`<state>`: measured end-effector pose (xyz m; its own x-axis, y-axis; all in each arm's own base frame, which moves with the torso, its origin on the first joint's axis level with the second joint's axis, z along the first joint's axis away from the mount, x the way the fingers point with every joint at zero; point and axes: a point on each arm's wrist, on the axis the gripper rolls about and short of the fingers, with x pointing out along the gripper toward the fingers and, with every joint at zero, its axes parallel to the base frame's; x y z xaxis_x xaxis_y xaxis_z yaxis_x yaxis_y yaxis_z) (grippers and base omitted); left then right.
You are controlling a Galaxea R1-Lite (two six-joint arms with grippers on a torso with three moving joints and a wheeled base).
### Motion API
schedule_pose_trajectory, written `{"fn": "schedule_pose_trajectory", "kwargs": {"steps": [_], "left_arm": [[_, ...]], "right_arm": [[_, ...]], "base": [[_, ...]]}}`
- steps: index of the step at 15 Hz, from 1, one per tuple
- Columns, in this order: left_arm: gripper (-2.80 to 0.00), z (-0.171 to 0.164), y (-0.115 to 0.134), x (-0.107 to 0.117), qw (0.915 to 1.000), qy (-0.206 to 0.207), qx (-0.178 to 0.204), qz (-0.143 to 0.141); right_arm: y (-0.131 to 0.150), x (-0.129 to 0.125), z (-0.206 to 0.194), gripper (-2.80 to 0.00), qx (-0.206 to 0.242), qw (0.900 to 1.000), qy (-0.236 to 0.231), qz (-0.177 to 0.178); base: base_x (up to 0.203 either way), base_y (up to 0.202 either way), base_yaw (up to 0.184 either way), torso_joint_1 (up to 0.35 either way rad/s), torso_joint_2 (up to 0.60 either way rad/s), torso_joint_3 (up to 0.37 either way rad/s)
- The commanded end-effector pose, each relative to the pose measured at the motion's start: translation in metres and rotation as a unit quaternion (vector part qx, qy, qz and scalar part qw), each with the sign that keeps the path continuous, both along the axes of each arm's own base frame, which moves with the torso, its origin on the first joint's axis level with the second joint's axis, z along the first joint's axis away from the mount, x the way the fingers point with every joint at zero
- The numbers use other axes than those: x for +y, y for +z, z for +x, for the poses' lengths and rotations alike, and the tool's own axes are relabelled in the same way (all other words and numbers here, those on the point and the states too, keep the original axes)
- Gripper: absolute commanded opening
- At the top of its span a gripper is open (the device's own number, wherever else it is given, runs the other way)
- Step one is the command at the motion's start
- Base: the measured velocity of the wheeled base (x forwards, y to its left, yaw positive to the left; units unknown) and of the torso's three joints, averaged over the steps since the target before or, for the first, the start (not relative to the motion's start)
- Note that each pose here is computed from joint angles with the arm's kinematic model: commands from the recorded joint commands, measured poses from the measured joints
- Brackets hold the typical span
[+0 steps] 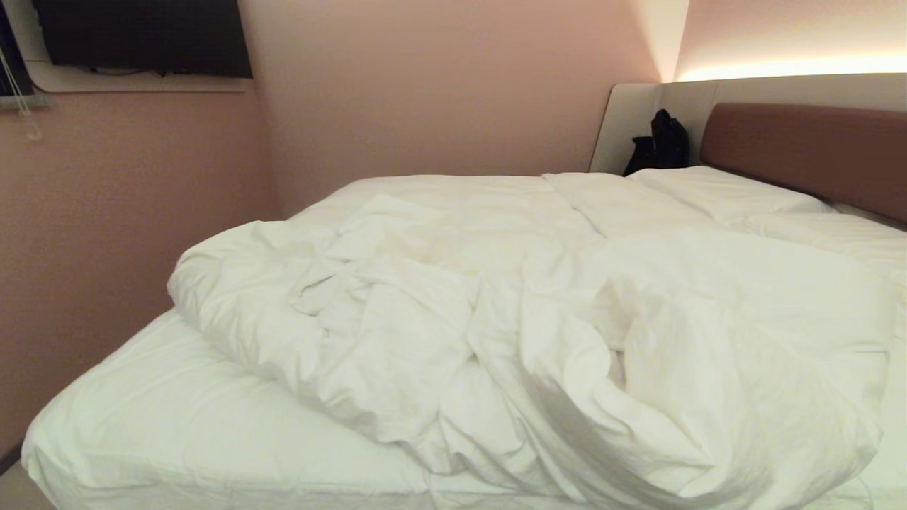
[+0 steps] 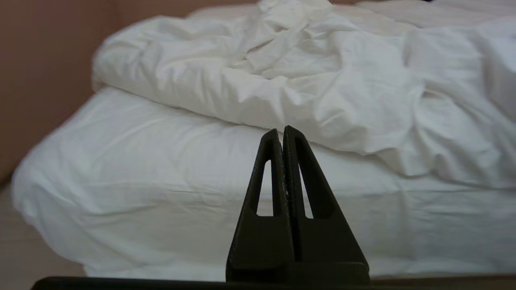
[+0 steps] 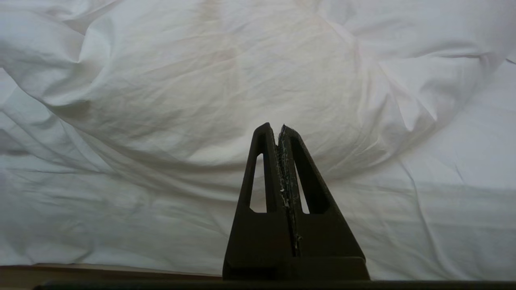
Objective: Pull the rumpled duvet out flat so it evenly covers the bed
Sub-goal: Hold the folded corner of the quilt
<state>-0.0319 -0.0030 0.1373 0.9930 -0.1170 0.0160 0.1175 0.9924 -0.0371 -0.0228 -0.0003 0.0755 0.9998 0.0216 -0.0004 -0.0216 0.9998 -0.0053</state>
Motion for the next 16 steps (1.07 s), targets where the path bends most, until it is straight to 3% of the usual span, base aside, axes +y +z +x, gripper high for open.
{"fn": "schedule_pose_trajectory", "kwargs": {"steps": [1,5,8,11,16], "left_arm": [[-2.80,0.033,0.033,-0.001,0.9952,-0.023,0.089,-0.032],[-2.80,0.099,0.079,-0.003,0.9754,-0.072,0.176,-0.112],[-2.80,0.167,0.102,-0.004,0.9549,-0.078,0.231,-0.170],[-2.80,0.239,0.123,-0.009,0.9327,-0.078,0.261,-0.236],[-2.80,0.342,0.103,-0.031,0.8813,-0.062,0.353,-0.308]], "right_arm": [[0.000,0.000,0.000,-2.80,0.000,1.000,0.001,0.000],[0.000,0.000,0.000,-2.80,0.000,1.000,0.000,0.000],[0.000,0.000,0.000,-2.80,0.000,1.000,0.001,0.000],[0.000,0.000,0.000,-2.80,0.000,1.000,0.001,0.000],[0.000,0.000,0.000,-2.80,0.000,1.000,0.001,0.000]], "base": [[0.000,0.000,0.000,0.000,0.00,0.000],[0.000,0.000,0.000,0.000,0.00,0.000],[0.000,0.000,0.000,0.000,0.00,0.000],[0.000,0.000,0.000,0.000,0.00,0.000],[0.000,0.000,0.000,0.000,0.00,0.000]]}}
